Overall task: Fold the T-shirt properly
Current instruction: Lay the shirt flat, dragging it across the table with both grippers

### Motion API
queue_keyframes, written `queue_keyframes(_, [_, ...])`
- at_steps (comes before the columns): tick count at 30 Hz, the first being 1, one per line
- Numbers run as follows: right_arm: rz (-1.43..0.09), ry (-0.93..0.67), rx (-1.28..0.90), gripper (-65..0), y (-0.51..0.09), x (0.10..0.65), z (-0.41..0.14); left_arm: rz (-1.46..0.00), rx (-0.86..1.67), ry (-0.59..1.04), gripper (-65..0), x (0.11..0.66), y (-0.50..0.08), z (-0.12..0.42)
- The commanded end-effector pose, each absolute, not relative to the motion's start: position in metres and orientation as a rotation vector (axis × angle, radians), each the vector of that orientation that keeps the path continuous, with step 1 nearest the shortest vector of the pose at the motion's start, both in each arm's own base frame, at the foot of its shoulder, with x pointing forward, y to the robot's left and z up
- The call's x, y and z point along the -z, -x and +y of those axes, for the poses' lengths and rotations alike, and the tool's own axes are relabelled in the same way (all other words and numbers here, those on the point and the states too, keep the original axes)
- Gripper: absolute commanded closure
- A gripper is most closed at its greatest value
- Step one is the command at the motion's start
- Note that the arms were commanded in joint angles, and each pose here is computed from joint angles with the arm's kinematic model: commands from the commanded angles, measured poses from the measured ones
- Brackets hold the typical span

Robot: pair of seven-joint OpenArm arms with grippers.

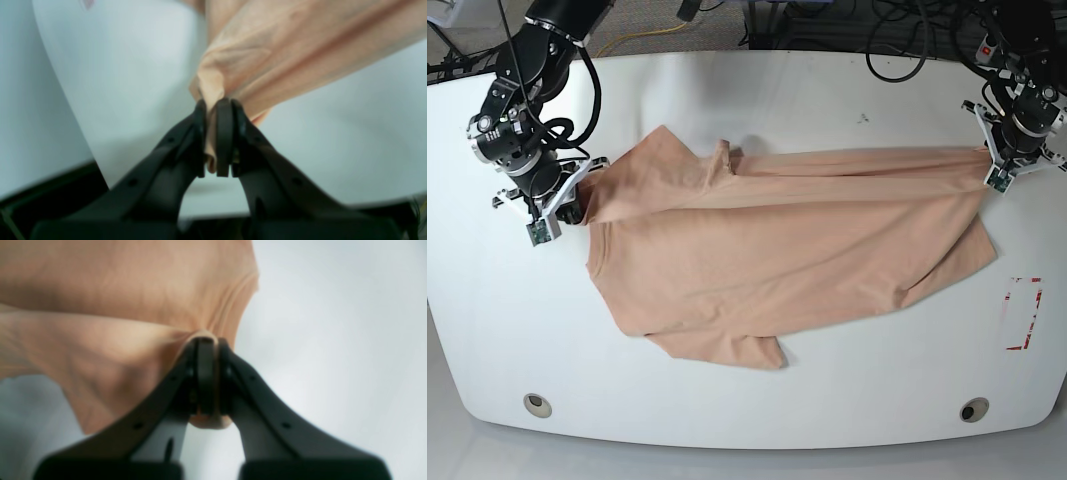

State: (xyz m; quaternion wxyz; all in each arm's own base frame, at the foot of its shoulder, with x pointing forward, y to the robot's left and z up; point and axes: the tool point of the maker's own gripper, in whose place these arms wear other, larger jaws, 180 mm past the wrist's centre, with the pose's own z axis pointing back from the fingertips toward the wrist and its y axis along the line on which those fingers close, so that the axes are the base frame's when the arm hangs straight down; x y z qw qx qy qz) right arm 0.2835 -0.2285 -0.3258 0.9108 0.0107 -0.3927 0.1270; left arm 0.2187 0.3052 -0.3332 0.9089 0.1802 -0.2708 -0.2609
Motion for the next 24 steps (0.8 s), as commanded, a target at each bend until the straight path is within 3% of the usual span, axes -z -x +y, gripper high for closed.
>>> queue_keyframes(1, [-0.833,-0.006,-0.257,0.0,-0.283,0.319,-0.231,-0.556,0.543,-0.404,-0.4,0.329,-0.214,0.312])
queue_keyframes(9, [-0.731,-0.026,-0.253,0.0,-0.247,0.347,-0.229,-0.559,0.565,-0.312,-0.4,0.351,-0.183,0.293])
queue_keyframes(17, [-0.733,-0.165,-0.225,0.0,-0.225,0.355,-0.209,-0.556,0.564,-0.298,-0.4,0.353,-0.178,0.29])
queue_keyframes(24, [-0.701,-0.154,-0.193,0.0,-0.21,0.362,-0.22,-0.556,0.568,-0.294,-1.1,0.354,-0.178,0.288])
